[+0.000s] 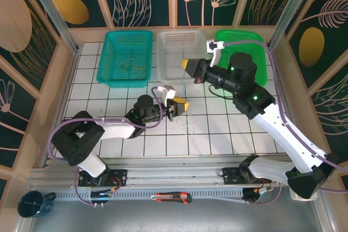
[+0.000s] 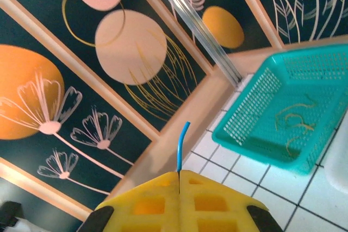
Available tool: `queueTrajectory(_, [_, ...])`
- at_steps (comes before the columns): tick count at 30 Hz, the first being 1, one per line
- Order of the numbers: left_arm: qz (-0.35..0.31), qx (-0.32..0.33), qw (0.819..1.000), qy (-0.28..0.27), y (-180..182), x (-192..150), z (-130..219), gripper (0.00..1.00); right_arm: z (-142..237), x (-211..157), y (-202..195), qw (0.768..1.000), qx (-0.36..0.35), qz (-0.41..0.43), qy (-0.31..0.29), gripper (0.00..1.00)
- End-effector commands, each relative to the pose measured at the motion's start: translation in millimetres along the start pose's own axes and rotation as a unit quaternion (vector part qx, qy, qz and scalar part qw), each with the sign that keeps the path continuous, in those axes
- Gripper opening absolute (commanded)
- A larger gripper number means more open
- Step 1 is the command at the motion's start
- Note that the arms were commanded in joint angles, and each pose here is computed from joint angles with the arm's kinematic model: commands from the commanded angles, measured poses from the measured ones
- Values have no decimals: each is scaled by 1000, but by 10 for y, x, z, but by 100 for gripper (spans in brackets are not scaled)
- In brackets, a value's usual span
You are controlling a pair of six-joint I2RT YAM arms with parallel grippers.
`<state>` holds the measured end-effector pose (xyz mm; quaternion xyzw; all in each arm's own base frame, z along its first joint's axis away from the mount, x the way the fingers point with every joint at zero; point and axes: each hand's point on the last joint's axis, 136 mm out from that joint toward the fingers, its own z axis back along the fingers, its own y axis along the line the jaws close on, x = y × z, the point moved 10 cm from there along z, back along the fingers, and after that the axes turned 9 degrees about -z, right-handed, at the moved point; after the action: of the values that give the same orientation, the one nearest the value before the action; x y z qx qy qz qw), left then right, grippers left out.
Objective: Untangle the cables
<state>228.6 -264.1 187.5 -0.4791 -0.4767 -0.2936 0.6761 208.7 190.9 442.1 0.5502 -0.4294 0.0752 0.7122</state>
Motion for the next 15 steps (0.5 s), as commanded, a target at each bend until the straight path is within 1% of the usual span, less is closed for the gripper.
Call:
queueTrajectory(1, [9,-27,1000,-7,-27,-63,-3,26,83,223,216,998,50,10,-35,0])
queueTrajectory(8, [32,-22,999,18,44,-300,7,32,100,353,254,996,66,8,-53,0])
queueTrajectory(15, [55,-14,998,38,114,-523,19,32,128,412,279,995,74,7,-61,0])
